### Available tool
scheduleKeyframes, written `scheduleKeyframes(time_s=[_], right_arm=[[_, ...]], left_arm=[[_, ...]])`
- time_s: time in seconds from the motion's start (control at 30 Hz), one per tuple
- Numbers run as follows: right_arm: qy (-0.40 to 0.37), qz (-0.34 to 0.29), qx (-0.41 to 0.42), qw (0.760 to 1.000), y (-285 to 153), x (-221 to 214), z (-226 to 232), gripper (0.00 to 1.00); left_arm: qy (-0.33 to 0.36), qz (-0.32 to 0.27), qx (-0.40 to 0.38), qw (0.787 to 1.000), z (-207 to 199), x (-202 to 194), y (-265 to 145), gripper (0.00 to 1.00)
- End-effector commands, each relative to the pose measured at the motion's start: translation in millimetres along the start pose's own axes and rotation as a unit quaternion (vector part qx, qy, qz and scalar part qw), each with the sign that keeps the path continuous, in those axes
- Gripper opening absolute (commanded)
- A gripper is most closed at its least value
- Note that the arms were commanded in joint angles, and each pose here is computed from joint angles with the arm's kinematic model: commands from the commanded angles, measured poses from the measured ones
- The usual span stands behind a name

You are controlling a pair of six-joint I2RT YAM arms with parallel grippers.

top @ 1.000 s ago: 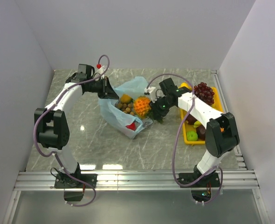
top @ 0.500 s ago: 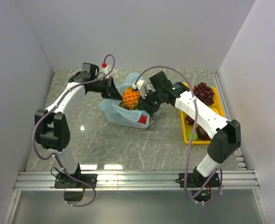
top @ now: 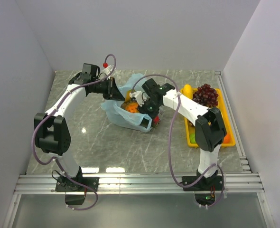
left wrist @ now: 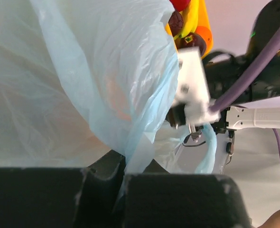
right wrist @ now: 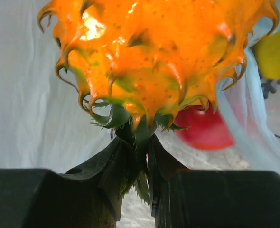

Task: Place the fake fruits into the plastic bag and tie a complex knot

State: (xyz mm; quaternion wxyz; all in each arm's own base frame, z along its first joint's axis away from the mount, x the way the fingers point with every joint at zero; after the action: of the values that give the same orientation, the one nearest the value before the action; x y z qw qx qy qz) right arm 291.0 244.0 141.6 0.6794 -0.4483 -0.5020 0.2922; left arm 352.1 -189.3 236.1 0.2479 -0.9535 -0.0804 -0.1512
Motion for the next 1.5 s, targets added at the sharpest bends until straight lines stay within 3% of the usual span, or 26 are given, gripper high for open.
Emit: scheduleKeyframes(time_s=[0.0,0.13,0.3,0.37,0.53,0.6,0.63,0.67,0.73,0.77,0.9,1.17,1.33,1.47], right_arm=[[0.060,-0.105,-0.055,0.991,-34,56,-25,0.00],[0.128,-0.208,-0.059,0.968,-74,100,-54,0.00],[0.211,-0.284,-0.052,0.934,-88,136,-61,0.00],[0.260,-0.286,-0.033,0.922,-71,142,-64,0.00],[0.298,-0.242,0.013,0.923,-17,151,-55,0.00],[0.323,-0.248,0.033,0.913,-3,149,-51,0.00],[0.336,-0.266,0.045,0.902,-11,153,-45,0.02],[0.337,-0.282,0.053,0.897,-13,155,-43,0.23],[0.316,-0.321,0.070,0.890,-24,163,-37,0.44],[0.299,-0.329,0.072,0.893,-30,165,-34,0.58],[0.217,-0.329,0.072,0.916,-70,163,-21,0.72],[0.049,-0.281,0.062,0.956,-122,114,-15,0.74],[0.067,-0.262,-0.033,0.962,-127,71,-64,0.72],[0.087,-0.229,-0.085,0.966,-98,60,-99,0.72]], left_arm=[[0.029,-0.004,-0.029,0.999,-19,-2,-9,0.02],[0.026,0.007,-0.028,0.999,-16,-8,-8,0.01],[0.019,0.021,-0.023,0.999,-11,-7,-5,0.02],[0.015,0.020,-0.024,0.999,-9,-4,-3,0.03],[0.011,0.016,-0.023,1.000,-7,5,1,0.04],[0.011,0.018,-0.022,1.000,-5,5,2,0.07],[0.011,0.020,-0.022,0.999,-3,5,3,0.09],[0.010,0.021,-0.021,1.000,-2,5,3,0.09],[0.007,0.021,-0.014,1.000,2,5,2,0.12],[0.006,0.015,-0.011,1.000,7,8,-1,0.13],[0.003,0.003,0.008,1.000,23,14,-15,0.16],[0.100,0.010,0.062,0.993,43,35,-21,0.18],[0.172,0.013,0.086,0.981,53,45,-24,0.26],[0.235,0.014,0.083,0.968,53,53,-23,0.30]])
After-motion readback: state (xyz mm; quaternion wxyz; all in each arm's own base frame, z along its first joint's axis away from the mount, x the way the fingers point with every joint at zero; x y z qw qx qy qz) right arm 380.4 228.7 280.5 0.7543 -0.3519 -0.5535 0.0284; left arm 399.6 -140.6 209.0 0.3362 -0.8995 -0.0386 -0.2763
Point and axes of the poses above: each gripper's point midway between its finger pads, its own y axis out along the fingers, its own z axis along the line the jaws close on, x = y × z, the point moved 4 cm from there along -y, back along the fingers, and after that the axes turned 12 degrees about -y, right-handed, at the moved point
